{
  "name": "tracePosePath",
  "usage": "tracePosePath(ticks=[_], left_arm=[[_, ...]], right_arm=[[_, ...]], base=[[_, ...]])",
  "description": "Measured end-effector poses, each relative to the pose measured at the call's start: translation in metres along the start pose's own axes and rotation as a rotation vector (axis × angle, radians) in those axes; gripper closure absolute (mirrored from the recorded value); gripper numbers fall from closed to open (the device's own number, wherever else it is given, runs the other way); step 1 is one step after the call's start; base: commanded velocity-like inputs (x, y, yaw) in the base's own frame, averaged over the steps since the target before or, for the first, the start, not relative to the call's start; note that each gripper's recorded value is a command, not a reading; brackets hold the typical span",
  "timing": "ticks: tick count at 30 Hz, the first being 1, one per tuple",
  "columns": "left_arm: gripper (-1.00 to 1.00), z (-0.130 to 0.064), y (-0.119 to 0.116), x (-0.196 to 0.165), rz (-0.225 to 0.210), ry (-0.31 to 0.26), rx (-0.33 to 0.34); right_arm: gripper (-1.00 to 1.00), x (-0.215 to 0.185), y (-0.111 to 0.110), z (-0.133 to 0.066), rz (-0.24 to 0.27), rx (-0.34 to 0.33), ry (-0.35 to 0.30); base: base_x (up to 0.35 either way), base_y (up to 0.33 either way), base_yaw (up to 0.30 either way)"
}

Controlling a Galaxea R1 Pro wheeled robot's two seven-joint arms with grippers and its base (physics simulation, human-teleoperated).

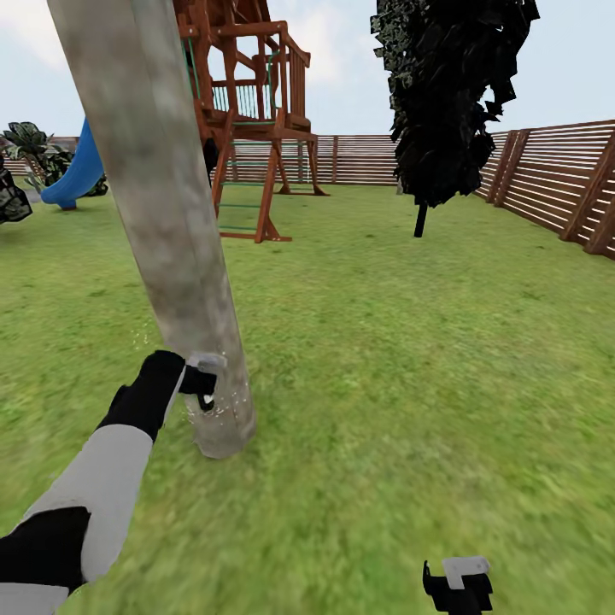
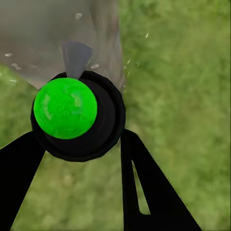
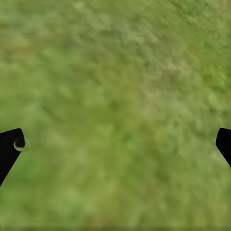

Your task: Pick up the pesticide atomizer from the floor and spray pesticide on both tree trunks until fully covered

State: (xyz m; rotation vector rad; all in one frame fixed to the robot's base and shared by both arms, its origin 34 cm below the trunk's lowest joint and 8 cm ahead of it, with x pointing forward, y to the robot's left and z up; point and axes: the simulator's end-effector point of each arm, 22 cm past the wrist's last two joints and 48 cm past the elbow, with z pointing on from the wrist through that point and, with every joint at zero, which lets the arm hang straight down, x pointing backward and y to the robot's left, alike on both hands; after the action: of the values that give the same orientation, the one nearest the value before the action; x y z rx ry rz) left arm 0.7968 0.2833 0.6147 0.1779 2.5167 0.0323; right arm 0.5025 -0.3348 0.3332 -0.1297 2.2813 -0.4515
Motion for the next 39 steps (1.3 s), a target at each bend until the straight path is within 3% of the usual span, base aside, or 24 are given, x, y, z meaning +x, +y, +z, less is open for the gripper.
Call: tracePosePath(ticks=[3,5,9,14,18,39], left_arm=[[1.00,-0.013,0.067,-0.003,-0.016,-0.005,-0.079],[1.00,-0.015,0.069,-0.001,-0.028,-0.002,-0.039],[1.00,-0.025,0.041,-0.023,-0.039,-0.008,0.008],[1.00,-0.036,0.070,-0.025,-0.058,-0.002,-0.040],[1.00,-0.043,0.117,-0.013,-0.075,0.011,-0.106],[1.00,-0.038,0.118,-0.003,-0.080,0.029,-0.107]], right_arm=[[-1.00,0.000,0.000,0.000,0.000,0.000,0.000],[-1.00,0.000,0.000,0.000,0.000,0.000,0.000],[-1.00,0.000,0.000,0.000,0.000,0.000,0.000],[-1.00,0.000,0.000,0.000,0.000,0.000,0.000],[-1.00,0.000,-0.002,0.000,-0.001,0.002,0.000],[-1.00,0.000,-0.002,0.000,-0.001,0.003,-0.001]], base=[[0.000,0.000,0.000],[0.000,0.000,0.000],[0.000,0.000,0.000],[0.000,0.000,0.000],[0.000,0.000,0.000],[0.038,-0.230,0.000]])
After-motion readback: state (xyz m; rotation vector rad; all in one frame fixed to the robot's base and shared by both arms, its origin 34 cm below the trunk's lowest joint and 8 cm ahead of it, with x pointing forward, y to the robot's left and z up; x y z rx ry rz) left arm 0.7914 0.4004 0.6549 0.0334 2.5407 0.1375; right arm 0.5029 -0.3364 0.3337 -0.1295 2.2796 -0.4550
